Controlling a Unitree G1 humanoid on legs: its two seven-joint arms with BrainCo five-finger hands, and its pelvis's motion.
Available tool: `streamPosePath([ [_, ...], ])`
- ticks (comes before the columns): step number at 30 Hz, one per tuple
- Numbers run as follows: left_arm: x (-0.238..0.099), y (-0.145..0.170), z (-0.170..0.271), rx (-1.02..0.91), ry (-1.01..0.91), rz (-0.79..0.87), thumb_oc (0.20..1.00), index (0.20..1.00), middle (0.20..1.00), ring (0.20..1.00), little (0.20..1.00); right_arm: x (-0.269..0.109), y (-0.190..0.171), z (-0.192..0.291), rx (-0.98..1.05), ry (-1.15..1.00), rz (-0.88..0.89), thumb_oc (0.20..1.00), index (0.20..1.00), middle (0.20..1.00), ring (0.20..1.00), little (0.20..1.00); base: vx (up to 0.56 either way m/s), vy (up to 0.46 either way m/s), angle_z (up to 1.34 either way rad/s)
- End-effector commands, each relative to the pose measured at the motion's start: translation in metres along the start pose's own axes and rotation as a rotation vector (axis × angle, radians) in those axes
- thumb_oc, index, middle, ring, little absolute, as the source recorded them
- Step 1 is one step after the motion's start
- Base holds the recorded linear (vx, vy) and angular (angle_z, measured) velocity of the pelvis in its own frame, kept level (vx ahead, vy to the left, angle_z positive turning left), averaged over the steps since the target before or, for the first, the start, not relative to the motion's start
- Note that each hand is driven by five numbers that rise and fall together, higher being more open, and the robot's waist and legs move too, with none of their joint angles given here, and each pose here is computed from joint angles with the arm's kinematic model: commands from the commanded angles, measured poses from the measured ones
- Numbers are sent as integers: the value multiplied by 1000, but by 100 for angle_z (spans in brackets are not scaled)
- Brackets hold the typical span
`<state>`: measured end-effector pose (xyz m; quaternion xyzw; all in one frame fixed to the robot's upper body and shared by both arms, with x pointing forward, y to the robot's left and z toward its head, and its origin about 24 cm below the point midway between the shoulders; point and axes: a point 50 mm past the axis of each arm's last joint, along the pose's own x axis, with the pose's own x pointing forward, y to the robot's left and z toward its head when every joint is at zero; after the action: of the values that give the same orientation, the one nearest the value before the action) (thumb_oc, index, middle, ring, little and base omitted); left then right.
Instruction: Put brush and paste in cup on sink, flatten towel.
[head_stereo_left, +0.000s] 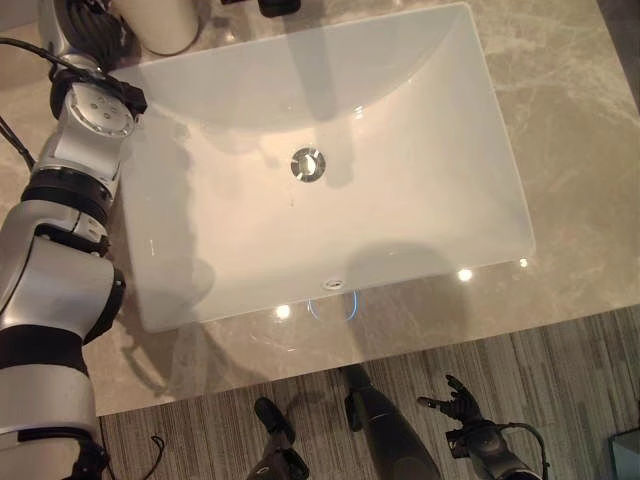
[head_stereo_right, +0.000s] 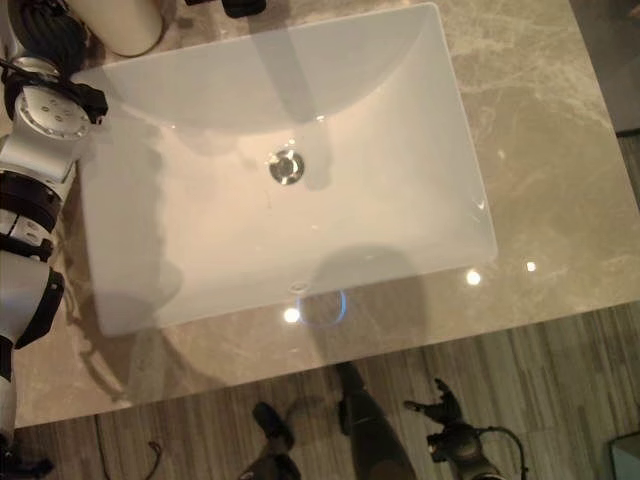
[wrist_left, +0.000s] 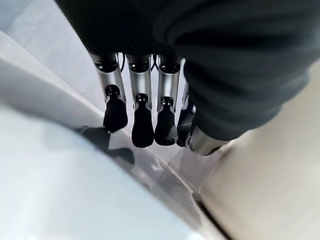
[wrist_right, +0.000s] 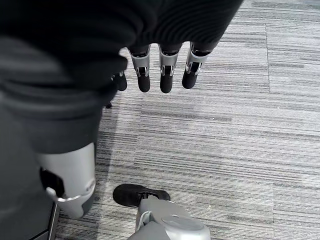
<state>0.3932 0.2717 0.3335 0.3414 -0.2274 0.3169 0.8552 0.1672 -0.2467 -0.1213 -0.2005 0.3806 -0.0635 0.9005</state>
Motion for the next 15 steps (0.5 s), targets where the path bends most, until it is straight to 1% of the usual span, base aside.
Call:
streamPosePath([
  [1,9,24,4,-42,6,97,200,200,200,200,200,-4,-28,-21,-46,76,-59,1000,1000,1000,1000,1000,0,0,0],
  [4,0,23,-19,-73,49,100,200,200,200,200,200,-5,-38,-27,-68,116,-80,1000,1000,1000,1000,1000,-72,-26,9],
  [5,0,23,-20,-73,50,100,200,200,200,200,200,-5,-38,-27,-69,116,-81,1000,1000,1000,1000,1000,19,7,21],
  [6,-7,26,-30,-77,32,98,200,200,200,200,200,-5,-43,-29,-81,128,-85,1000,1000,1000,1000,1000,17,17,28],
  [7,-10,29,-27,-57,-34,110,200,200,200,200,200,-5,-45,-28,-92,125,-82,1000,1000,1000,1000,1000,-14,57,20],
  [8,-23,37,-23,1,-175,106,200,200,200,200,200,-5,-48,-27,-88,117,-60,1000,1000,1000,1000,1000,-44,54,15],
  [9,-23,37,-24,2,-172,107,200,200,200,200,200,-5,-48,-27,-90,117,-60,1000,1000,1000,1000,1000,-41,79,13],
  [10,-33,40,-27,-6,-215,105,200,200,200,200,200,-5,-47,-27,-89,120,-46,1000,1000,1000,1000,1000,-73,121,9],
  [11,-53,45,-29,-39,-288,100,200,200,200,200,200,-5,-46,-31,-96,144,-16,1000,1000,1000,1000,1000,-68,123,3],
  [12,-55,46,-31,-37,-283,101,200,200,200,200,200,-6,-46,-32,-102,144,-16,1000,1000,1000,1000,1000,-82,140,-7],
  [14,-83,55,-38,-98,-335,111,200,200,200,200,200,-10,-44,-41,-93,180,1,1000,1000,1000,1000,1000,-82,203,-19],
  [15,-105,59,-48,-156,-331,115,200,200,200,200,200,-12,-45,-48,-80,205,-4,1000,1000,1000,1000,1000,-226,389,-16],
])
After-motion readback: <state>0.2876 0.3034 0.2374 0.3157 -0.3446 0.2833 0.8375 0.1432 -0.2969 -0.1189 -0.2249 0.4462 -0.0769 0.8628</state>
